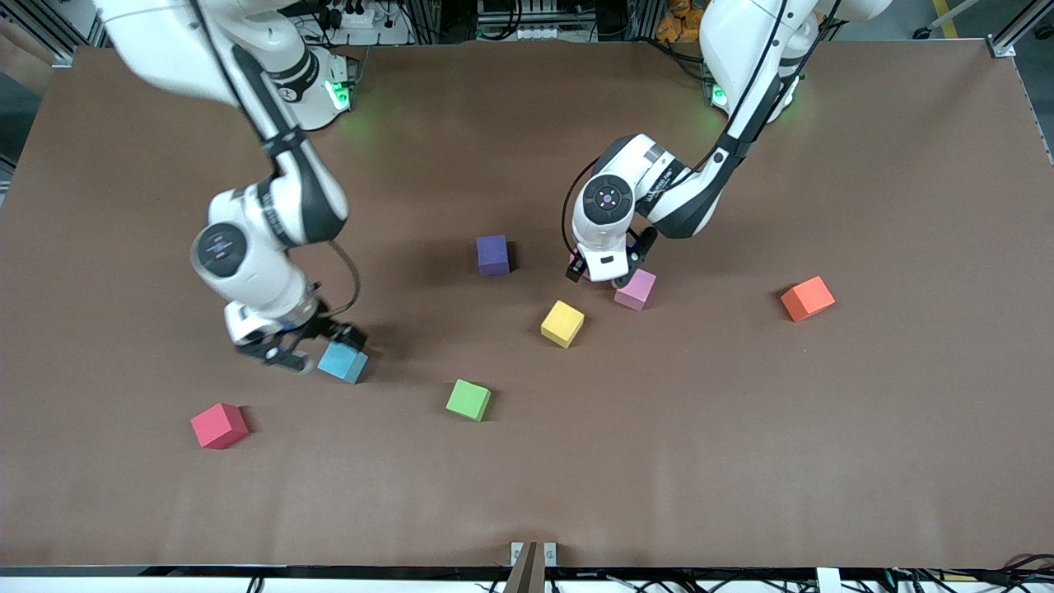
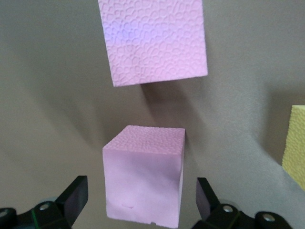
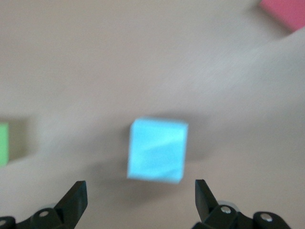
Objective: Arrange blocks into number 1
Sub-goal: 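Reach to the cyan block and grasp it with the right gripper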
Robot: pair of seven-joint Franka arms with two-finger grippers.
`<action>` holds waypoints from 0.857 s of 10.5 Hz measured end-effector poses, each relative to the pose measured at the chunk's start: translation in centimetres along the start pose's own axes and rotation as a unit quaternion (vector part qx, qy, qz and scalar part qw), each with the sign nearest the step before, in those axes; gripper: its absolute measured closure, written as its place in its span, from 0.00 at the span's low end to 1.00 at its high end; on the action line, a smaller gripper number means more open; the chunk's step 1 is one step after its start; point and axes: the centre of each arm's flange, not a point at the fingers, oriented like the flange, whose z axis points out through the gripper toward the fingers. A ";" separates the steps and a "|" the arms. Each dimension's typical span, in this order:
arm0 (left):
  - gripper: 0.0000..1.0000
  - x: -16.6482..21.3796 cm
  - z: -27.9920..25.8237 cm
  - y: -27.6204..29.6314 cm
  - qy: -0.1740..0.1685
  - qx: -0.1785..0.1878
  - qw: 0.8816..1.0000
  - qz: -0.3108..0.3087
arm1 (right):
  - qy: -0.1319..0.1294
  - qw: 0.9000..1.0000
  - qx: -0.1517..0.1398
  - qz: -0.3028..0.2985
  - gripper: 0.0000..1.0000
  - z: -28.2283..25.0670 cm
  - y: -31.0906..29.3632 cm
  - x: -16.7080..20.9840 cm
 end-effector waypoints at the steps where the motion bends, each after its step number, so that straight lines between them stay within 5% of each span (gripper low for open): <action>1: 0.00 0.0 0.7 -0.4 0.000 -0.001 1.000 0.001 | 0.000 1.000 -0.007 0.010 0.00 1.5 0.8 1.5; 6: 0.01 0.1 2.7 -1.5 0.001 -0.005 1.000 0.006 | -0.008 0.999 -0.013 0.035 0.00 5.7 0.7 3.3; 9: 0.40 0.3 2.4 -1.4 0.001 -0.010 1.000 0.005 | -0.012 0.999 -0.010 0.036 0.00 5.7 0.2 3.0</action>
